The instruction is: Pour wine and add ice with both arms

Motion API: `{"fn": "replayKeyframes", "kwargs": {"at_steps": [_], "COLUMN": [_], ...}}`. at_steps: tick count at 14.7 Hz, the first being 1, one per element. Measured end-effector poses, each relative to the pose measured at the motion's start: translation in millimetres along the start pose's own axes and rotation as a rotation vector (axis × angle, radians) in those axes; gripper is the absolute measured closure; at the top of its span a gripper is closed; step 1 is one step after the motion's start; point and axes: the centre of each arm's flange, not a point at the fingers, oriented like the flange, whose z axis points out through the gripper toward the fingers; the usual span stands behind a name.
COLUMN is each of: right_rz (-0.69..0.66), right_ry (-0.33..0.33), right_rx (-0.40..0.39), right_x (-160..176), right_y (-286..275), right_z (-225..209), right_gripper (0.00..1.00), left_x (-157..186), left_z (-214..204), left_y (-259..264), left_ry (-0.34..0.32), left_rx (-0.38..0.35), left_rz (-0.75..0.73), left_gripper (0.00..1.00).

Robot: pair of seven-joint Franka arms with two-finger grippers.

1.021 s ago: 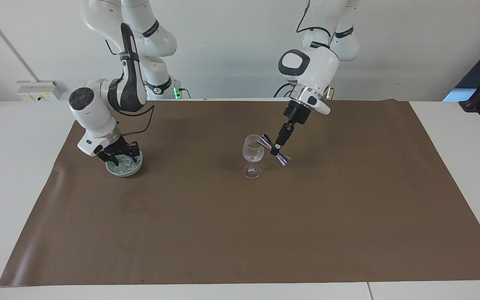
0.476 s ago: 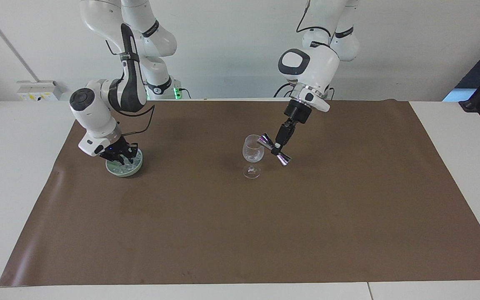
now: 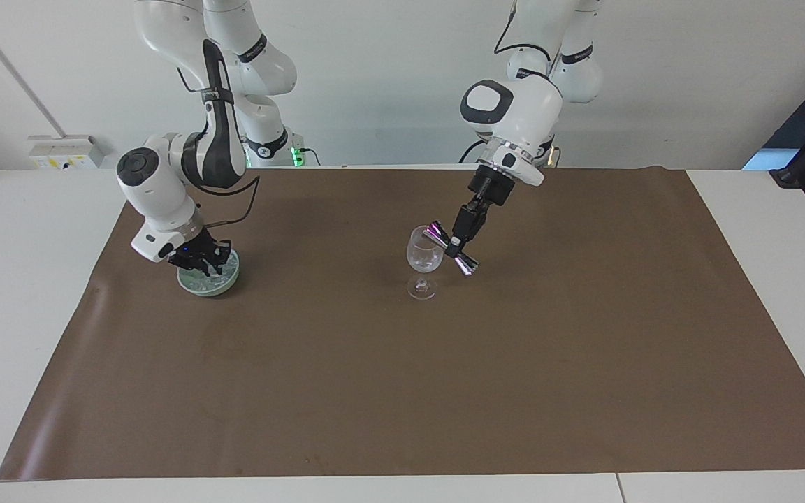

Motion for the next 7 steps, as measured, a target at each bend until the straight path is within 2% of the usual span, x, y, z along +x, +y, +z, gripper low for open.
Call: {"fn": "replayKeyframes", "kwargs": {"at_steps": [7], "right_rz": [-0.001], "right_ry": [-0.009], "right_rx": [0.003], "right_x": [4.6], "right_y": [1.0], "right_z": [-9.3], "right_gripper": [0.77], "left_x": [-0.2], "left_z": [1.1], "left_y": [4.8], "left_ry": [0.000], "left_rx": [-0.008], "left_rz": [0.129], "left_gripper": [0.78]}}
